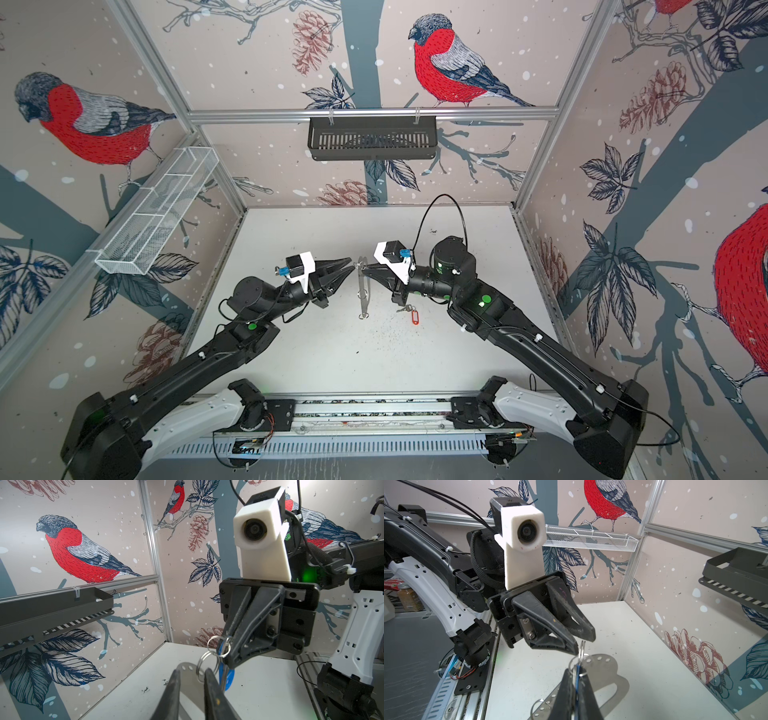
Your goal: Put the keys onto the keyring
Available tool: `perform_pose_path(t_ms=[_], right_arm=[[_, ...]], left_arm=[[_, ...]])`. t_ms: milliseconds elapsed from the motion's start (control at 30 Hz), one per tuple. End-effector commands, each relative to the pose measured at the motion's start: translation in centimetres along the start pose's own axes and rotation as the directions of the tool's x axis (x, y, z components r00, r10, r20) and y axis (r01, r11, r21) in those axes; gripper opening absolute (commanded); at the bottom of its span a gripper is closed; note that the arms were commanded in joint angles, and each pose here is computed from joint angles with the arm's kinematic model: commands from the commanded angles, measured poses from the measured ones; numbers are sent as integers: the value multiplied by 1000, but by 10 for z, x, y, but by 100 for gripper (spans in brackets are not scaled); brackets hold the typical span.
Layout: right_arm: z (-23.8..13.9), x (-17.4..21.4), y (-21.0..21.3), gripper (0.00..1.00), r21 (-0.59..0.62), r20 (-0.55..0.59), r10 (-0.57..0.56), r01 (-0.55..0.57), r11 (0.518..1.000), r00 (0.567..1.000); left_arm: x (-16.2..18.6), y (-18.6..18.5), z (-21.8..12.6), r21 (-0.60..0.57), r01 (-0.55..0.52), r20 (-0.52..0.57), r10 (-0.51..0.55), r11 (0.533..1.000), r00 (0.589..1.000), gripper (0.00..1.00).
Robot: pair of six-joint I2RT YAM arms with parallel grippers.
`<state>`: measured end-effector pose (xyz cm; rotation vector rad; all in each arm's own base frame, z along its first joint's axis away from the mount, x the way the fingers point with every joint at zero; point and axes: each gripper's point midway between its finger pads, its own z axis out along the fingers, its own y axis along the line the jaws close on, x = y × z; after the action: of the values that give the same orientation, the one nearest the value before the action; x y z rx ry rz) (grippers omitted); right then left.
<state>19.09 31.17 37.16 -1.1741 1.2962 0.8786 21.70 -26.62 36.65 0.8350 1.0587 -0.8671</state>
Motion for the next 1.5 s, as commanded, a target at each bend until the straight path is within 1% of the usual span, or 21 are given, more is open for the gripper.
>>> perform_pose_path(t_ms=[0, 200, 400, 567, 767, 867, 1167, 1267, 1467], right_arm=[[-2, -12, -5, 0, 32, 33, -7, 6, 999, 999], [-4, -17, -11, 0, 62, 39, -6, 3, 998, 999], [-5, -20, -21, 0, 112, 44, -2, -3, 994, 999], [-6, -24, -26, 0, 139, 55, -1, -7, 990, 998], [-6, -28, -30, 0, 158, 63, -7, -3, 987, 998], [-5, -31, -32, 0, 160, 60, -14, 4, 987, 998], [-5, -34, -34, 0, 171, 69, -18, 6, 985, 997], [-5, -35, -35, 0, 174, 72, -17, 5, 985, 997], [-4, -36, -37, 0, 180, 75, -16, 2, 984, 997]], left_arm=[[-7, 2, -2, -17, -7, 30, 7, 1000, 1000, 28], [-1, 1, -8, -32, 7, 21, -6, 999, 1000, 32], [10, -1, -17, -50, 36, -16, -37, 998, 999, 34], [25, -7, -26, -48, 87, -49, -89, 995, 995, 35], [40, -18, -39, -33, 161, -65, -163, 986, 984, 34], [52, -23, -42, -19, 187, -102, -188, 982, 977, 34], [74, -40, -36, 79, 267, -189, -249, 960, 950, 33], [76, -47, -31, 130, 290, -191, -263, 948, 946, 33], [81, -61, -18, 194, 315, -205, -276, 929, 939, 32]])
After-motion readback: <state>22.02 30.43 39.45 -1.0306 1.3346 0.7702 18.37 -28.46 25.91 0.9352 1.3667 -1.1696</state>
